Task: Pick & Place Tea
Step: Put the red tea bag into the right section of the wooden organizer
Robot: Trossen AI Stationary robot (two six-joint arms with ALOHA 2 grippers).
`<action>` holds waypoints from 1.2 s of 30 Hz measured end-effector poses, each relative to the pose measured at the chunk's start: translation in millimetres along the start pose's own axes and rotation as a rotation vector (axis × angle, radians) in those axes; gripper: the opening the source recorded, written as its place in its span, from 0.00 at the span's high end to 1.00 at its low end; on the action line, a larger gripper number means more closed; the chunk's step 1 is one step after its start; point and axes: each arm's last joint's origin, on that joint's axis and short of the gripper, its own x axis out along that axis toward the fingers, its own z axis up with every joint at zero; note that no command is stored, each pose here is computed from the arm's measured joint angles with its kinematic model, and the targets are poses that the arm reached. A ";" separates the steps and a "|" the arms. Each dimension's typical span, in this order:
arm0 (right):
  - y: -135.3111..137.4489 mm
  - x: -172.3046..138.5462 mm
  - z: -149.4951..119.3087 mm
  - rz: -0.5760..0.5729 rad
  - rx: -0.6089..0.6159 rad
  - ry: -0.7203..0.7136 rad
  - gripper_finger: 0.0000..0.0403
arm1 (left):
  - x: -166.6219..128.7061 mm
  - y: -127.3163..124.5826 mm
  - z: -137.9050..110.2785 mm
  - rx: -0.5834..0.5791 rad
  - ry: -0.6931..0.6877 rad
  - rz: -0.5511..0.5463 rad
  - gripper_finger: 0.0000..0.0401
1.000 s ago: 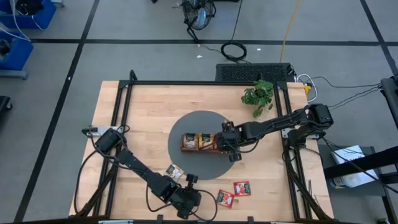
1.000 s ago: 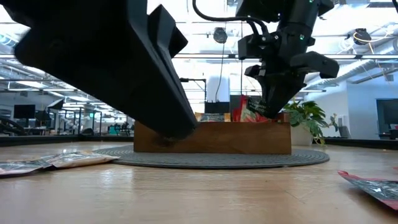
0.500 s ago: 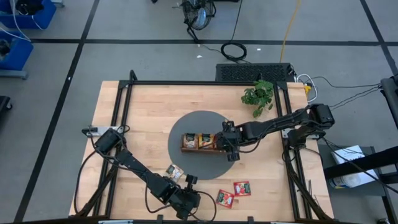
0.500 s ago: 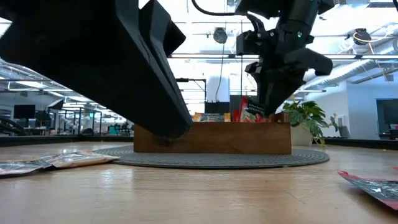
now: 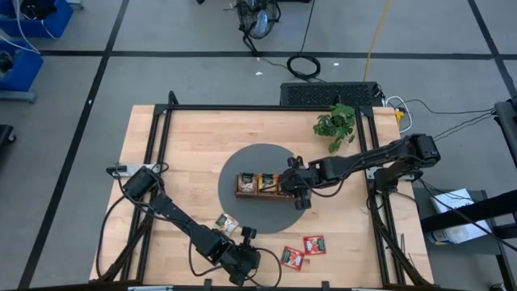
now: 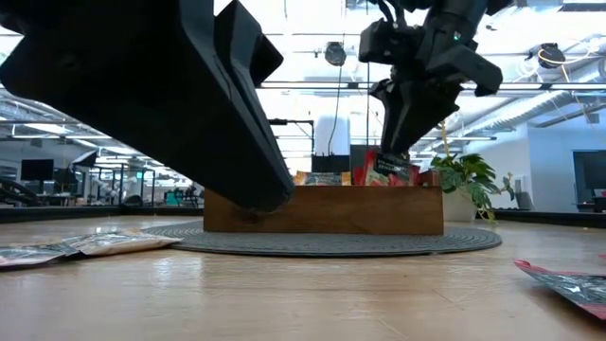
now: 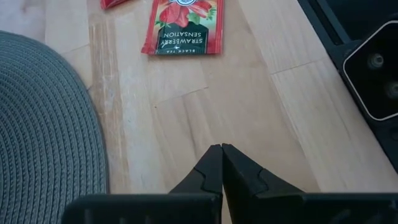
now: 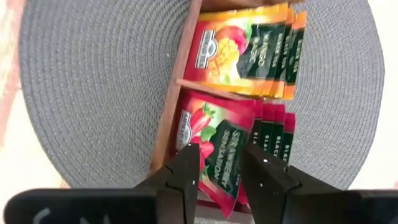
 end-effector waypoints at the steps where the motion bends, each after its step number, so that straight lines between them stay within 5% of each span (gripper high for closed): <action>1: 0.2 0.6 -0.8 0.000 -0.001 0.004 0.75 | 0.0 0.0 -0.1 0.000 0.001 0.000 0.98; 14: -2.5 0.4 2.0 -0.081 0.025 -0.021 0.79 | 0.0 0.0 -0.2 -0.003 0.002 -0.002 0.98; 28: 2.7 15.1 -13.6 -0.030 0.037 -0.011 0.80 | 0.0 0.0 -0.1 -0.008 0.002 -0.002 0.98; 36: 3.1 16.6 -14.9 -0.027 0.055 -0.015 0.92 | 0.0 -0.1 0.0 -0.008 0.000 -0.002 0.98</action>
